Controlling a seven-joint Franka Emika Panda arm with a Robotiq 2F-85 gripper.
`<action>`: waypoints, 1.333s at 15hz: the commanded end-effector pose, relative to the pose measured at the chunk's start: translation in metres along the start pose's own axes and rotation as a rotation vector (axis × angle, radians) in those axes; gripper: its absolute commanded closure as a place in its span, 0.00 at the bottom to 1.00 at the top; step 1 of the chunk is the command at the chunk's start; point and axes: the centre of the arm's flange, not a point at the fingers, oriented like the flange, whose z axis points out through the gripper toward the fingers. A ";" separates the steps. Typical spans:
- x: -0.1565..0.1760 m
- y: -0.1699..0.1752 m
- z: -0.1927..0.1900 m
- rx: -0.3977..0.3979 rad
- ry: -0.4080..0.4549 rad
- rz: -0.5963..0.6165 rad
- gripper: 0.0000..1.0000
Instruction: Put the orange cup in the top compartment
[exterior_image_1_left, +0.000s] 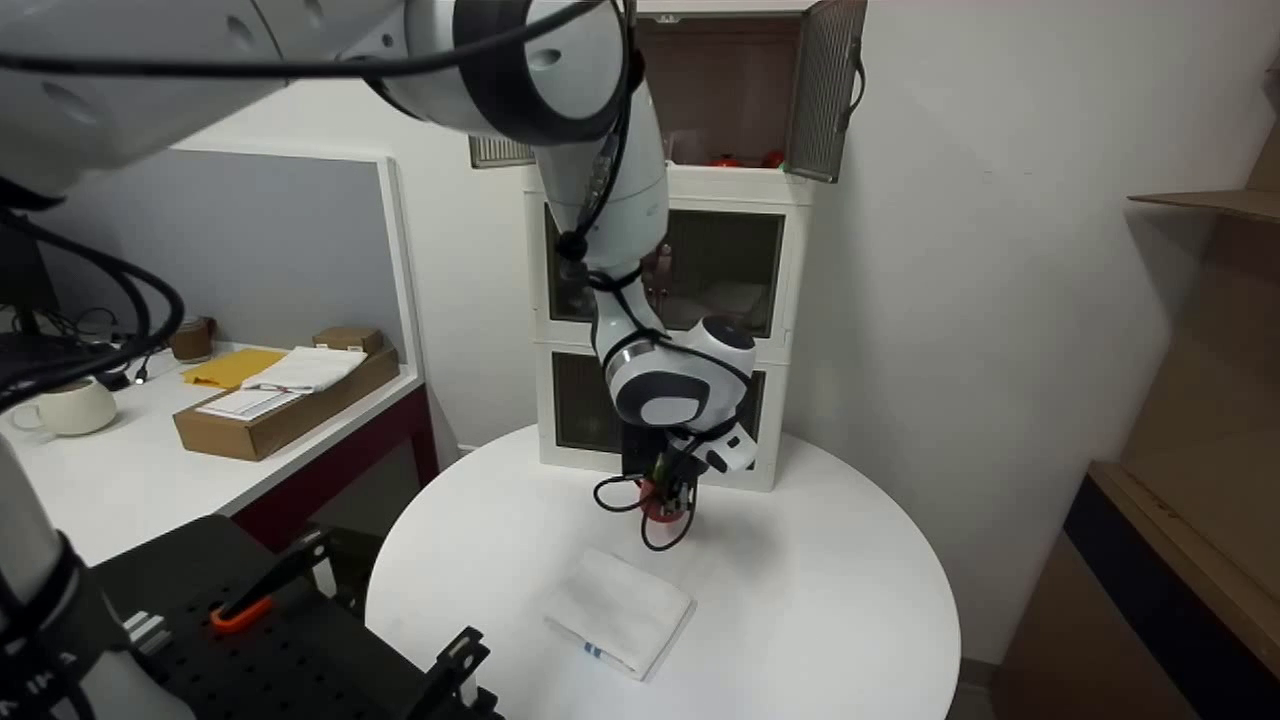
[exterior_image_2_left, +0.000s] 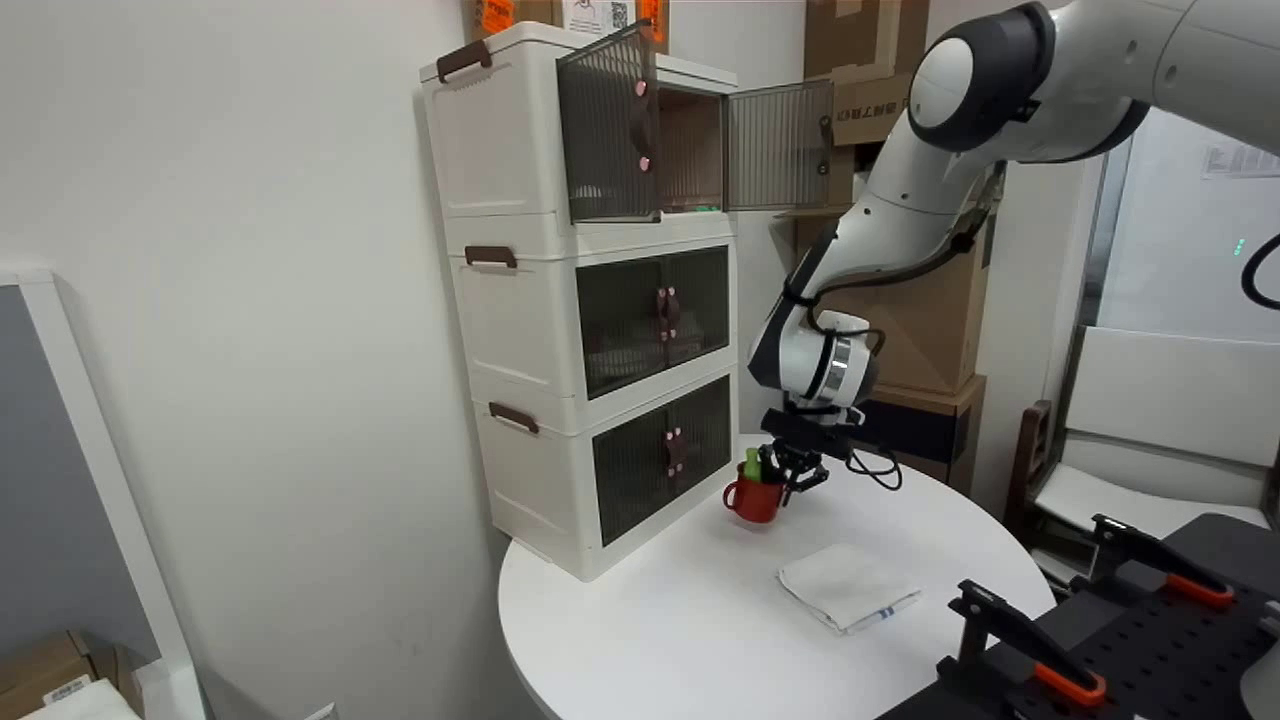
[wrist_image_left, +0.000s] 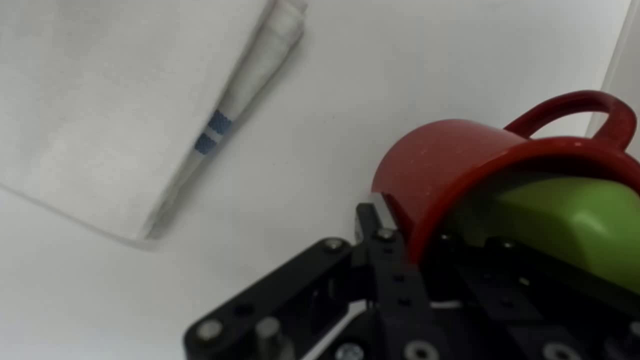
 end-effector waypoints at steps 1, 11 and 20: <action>-0.034 0.010 -0.060 0.015 -0.051 -0.113 0.99; -0.078 0.018 -0.199 0.122 -0.008 -0.260 0.99; -0.110 -0.065 -0.327 0.497 0.068 -0.280 0.99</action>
